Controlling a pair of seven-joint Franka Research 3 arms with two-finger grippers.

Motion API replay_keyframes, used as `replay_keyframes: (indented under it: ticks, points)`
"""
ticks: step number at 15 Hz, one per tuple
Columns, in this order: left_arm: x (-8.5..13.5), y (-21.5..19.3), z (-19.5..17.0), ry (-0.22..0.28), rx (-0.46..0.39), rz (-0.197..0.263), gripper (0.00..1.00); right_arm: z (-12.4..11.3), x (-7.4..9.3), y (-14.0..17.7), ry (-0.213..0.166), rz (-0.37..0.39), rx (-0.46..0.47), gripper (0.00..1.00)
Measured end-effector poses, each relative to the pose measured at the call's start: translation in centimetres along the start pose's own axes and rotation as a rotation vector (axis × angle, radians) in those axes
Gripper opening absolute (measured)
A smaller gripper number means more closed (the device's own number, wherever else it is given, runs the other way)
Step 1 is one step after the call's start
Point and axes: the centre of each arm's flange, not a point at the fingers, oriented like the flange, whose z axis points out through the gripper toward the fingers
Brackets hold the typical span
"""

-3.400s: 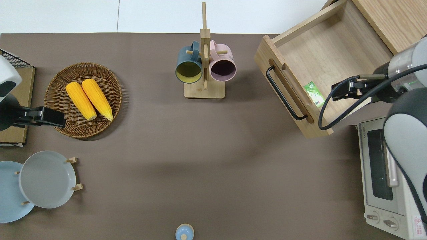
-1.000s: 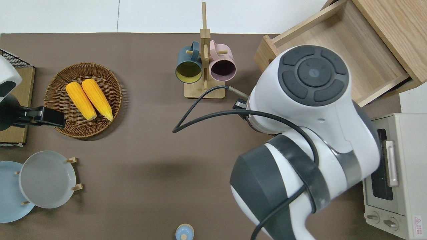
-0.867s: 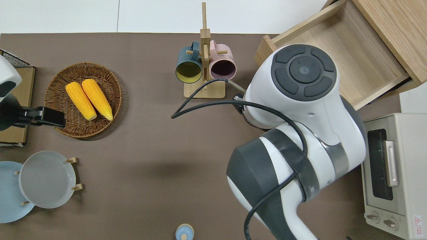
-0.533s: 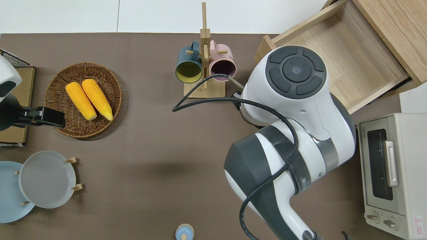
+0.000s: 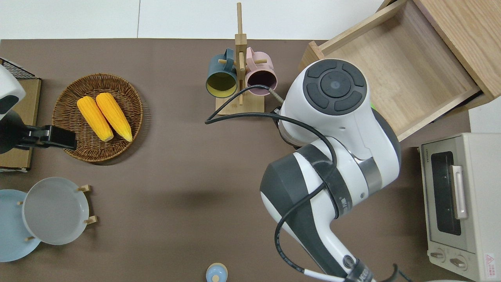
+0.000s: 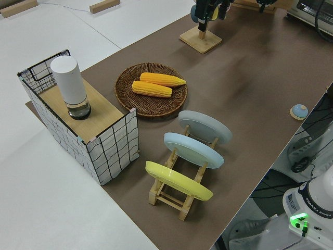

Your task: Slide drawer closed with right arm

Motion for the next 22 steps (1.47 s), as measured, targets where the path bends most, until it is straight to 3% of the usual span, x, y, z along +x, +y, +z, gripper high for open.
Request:
replay_keyframes:
  ticks: [8, 15, 22]
  points:
    - [0.0, 0.0, 0.0, 0.0, 0.0, 0.0, 1.0, -0.2, 6.0, 0.6, 0.018, 0.054, 0.063, 0.01]
    - [0.0, 0.0, 0.0, 0.0, 0.0, 0.0, 1.0, 0.4, 8.4, 1.2, 0.019, 0.062, 0.056, 0.01]
    - [0.0, 0.0, 0.0, 0.0, 0.0, 0.0, 1.0, 0.6, 15.7, 3.9, 0.028, 0.031, 0.06, 0.01]
